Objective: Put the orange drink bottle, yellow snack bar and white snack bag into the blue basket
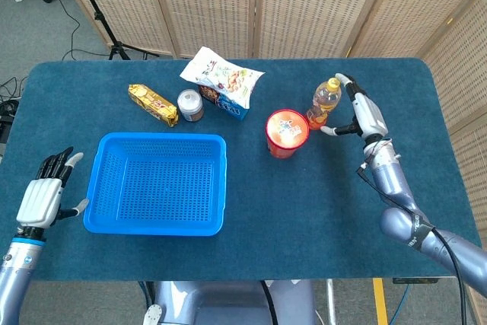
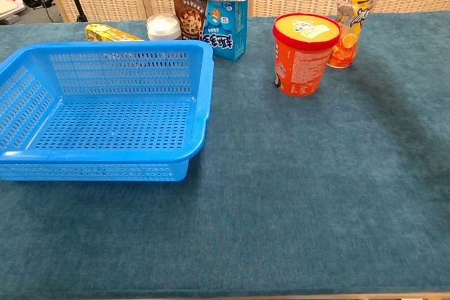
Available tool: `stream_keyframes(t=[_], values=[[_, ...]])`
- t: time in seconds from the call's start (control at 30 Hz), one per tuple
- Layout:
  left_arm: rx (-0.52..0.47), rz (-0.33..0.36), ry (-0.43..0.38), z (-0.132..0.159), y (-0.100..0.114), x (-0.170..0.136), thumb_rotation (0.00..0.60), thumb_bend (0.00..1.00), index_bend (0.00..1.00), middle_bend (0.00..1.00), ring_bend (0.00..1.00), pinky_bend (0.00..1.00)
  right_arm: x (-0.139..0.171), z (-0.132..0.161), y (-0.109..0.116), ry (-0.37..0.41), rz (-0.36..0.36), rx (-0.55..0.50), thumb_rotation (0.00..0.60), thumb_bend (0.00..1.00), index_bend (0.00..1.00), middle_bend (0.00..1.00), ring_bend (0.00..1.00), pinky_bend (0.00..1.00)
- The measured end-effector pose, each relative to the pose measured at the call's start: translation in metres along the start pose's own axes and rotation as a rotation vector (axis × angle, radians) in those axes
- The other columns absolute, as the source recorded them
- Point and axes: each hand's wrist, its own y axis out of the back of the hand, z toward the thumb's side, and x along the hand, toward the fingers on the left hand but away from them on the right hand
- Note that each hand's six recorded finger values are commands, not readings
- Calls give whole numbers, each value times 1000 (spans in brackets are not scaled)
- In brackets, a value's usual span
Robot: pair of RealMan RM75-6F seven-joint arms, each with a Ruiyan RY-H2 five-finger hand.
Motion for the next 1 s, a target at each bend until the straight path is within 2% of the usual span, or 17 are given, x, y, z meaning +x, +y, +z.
stream_keyframes(t=[0.23,0.6,1.0], values=[[5,-1,-5,1,-2,0,600,237,76,0,0,0,-8,-5,4,4,-32,-101,600,131,0,0,0,8],[12,-9,-2,1,-4,1,600,239,76,0,0,0,-16,-18,3,-16,-33,-388,600,131,0,0,0,8],[5,-19,-30,7,-5,-3,600,243,76,0,0,0,-32,-41,-16,-60,-19,-411,600,131,0,0,0,8]])
